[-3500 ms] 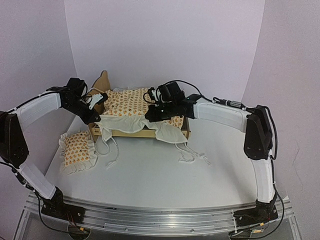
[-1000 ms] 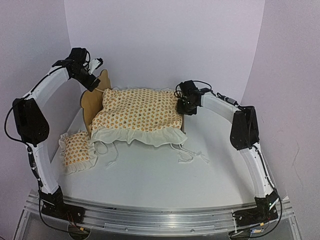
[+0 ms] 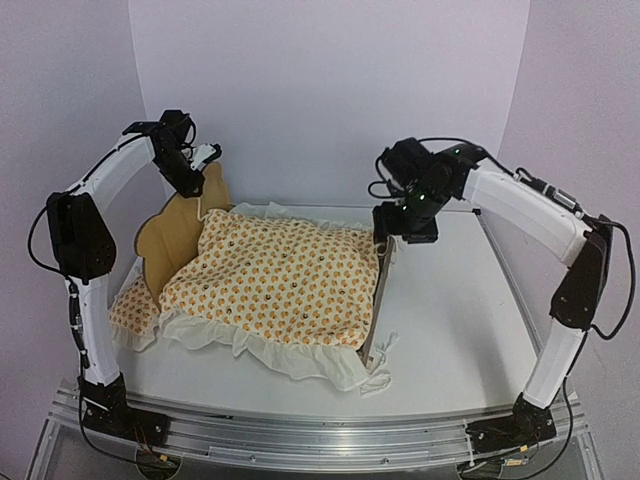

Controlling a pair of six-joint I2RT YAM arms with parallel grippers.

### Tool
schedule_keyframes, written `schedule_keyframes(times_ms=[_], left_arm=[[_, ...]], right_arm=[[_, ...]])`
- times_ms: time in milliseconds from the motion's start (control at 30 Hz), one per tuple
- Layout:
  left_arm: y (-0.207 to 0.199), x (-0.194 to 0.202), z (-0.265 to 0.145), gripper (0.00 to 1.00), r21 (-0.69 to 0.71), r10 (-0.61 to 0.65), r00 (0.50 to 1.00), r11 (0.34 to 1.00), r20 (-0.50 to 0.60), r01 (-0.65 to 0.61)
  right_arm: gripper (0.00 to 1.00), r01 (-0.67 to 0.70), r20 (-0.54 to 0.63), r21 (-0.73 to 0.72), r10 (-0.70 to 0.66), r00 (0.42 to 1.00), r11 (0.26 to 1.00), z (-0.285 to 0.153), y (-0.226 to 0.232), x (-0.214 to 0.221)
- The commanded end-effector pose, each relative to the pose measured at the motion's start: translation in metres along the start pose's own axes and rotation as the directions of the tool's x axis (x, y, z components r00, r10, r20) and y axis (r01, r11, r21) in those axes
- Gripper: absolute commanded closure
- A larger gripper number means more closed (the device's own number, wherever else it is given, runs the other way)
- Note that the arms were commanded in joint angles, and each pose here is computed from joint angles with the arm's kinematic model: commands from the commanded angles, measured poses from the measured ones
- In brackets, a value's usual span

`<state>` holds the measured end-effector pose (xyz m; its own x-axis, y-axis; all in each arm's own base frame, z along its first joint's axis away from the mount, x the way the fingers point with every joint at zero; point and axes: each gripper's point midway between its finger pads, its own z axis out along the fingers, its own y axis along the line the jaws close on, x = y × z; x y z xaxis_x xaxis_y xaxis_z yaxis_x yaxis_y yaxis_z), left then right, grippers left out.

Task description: Set up the pet bed

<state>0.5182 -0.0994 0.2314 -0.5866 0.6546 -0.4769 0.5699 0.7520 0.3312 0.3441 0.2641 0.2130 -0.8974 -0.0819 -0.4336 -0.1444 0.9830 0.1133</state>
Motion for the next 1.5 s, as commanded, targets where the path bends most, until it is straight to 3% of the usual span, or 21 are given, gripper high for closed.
schedule_keyframes(times_ms=[0, 100, 200, 300, 500, 533, 567, 600, 667, 733, 833, 900, 1000, 1133, 1200, 1267, 1367, 1467], left_arm=[[-0.011, -0.011, 0.008, 0.87, 0.063, 0.042, 0.998, 0.997, 0.041, -0.045], [-0.026, -0.048, 0.000, 1.00, 0.052, 0.134, 0.974, 0.988, 0.182, -0.146], [-0.057, -0.092, 0.000, 1.00, 0.013, 0.257, 0.915, 0.961, 0.312, -0.275], [-0.095, -0.138, 0.004, 1.00, -0.024, 0.349, 0.822, 0.925, 0.450, -0.380], [-0.185, -0.216, -0.003, 0.96, -0.080, 0.417, 0.603, 0.859, 0.680, -0.505], [-0.200, -0.224, -0.004, 0.91, -0.108, 0.441, 0.562, 0.843, 0.700, -0.527], [-0.208, -0.233, -0.004, 0.80, -0.149, 0.459, 0.532, 0.839, 0.712, -0.524], [-0.214, -0.242, -0.005, 0.63, -0.182, 0.471, 0.509, 0.837, 0.721, -0.517], [-0.211, -0.258, -0.008, 0.27, -0.238, 0.477, 0.501, 0.851, 0.722, -0.468], [-0.194, -0.275, -0.029, 0.08, -0.277, 0.459, 0.501, 0.875, 0.734, -0.397], [-0.171, -0.285, -0.078, 0.00, -0.325, 0.449, 0.478, 0.889, 0.755, -0.321], [-0.160, -0.285, -0.118, 0.00, -0.337, 0.440, 0.450, 0.895, 0.777, -0.293], [-0.145, -0.277, -0.166, 0.00, -0.315, 0.406, 0.464, 0.912, 0.788, -0.263], [-0.135, -0.237, -0.205, 0.00, -0.230, 0.353, 0.548, 0.932, 0.758, -0.281], [-0.146, -0.202, -0.207, 0.02, -0.102, 0.282, 0.636, 0.947, 0.718, -0.305], [-0.170, -0.156, -0.200, 0.10, 0.064, 0.216, 0.726, 0.940, 0.653, -0.336], [-0.211, -0.081, -0.183, 0.21, 0.252, 0.196, 0.797, 0.882, 0.571, -0.398], [-0.246, -0.002, -0.163, 0.34, 0.367, 0.238, 0.832, 0.812, 0.501, -0.453]], right_arm=[[0.23, 0.208, 0.047, -0.095, -0.204, 0.978, 0.974, -0.017, 0.007, -0.045], [0.24, 0.304, 0.125, -0.140, -0.287, 0.950, 0.942, -0.003, 0.030, -0.087], [0.24, 0.340, 0.192, -0.177, -0.307, 0.932, 0.923, 0.019, 0.037, -0.124], [0.24, 0.316, 0.208, -0.199, -0.275, 0.939, 0.928, 0.053, 0.033, -0.144], [0.24, 0.232, 0.178, -0.256, -0.190, 0.965, 0.939, 0.101, 0.031, -0.142], [0.24, 0.226, 0.181, -0.254, -0.183, 0.966, 0.940, 0.107, 0.031, -0.143], [0.24, 0.220, 0.189, -0.247, -0.176, 0.966, 0.944, 0.110, 0.029, -0.146], [0.24, 0.212, 0.199, -0.242, -0.165, 0.966, 0.947, 0.113, 0.027, -0.151], [0.24, 0.187, 0.214, -0.235, -0.137, 0.967, 0.954, 0.119, 0.019, -0.162], [0.25, 0.160, 0.230, -0.225, -0.107, 0.967, 0.961, 0.123, 0.007, -0.173], [0.25, 0.177, 0.273, -0.260, -0.104, 0.956, 0.949, 0.125, 0.003, -0.186], [0.23, 0.295, 0.350, -0.291, -0.186, 0.918, 0.910, 0.122, 0.013, -0.196], [0.15, 0.458, 0.503, -0.259, -0.286, 0.816, 0.851, 0.105, 0.018, -0.221], [0.08, 0.496, 0.623, -0.351, -0.198, 0.757, 0.794, 0.074, -0.002, -0.254], [0.08, 0.481, 0.610, -0.375, -0.180, 0.772, 0.793, 0.079, -0.018, -0.256], [0.09, 0.407, 0.556, -0.323, -0.177, 0.812, 0.855, 0.090, -0.039, -0.253], [0.12, 0.274, 0.461, -0.284, -0.119, 0.879, 0.919, 0.097, -0.056, -0.232], [0.12, 0.172, 0.323, -0.269, -0.079, 0.943, 0.948, 0.119, -0.068, -0.185]])
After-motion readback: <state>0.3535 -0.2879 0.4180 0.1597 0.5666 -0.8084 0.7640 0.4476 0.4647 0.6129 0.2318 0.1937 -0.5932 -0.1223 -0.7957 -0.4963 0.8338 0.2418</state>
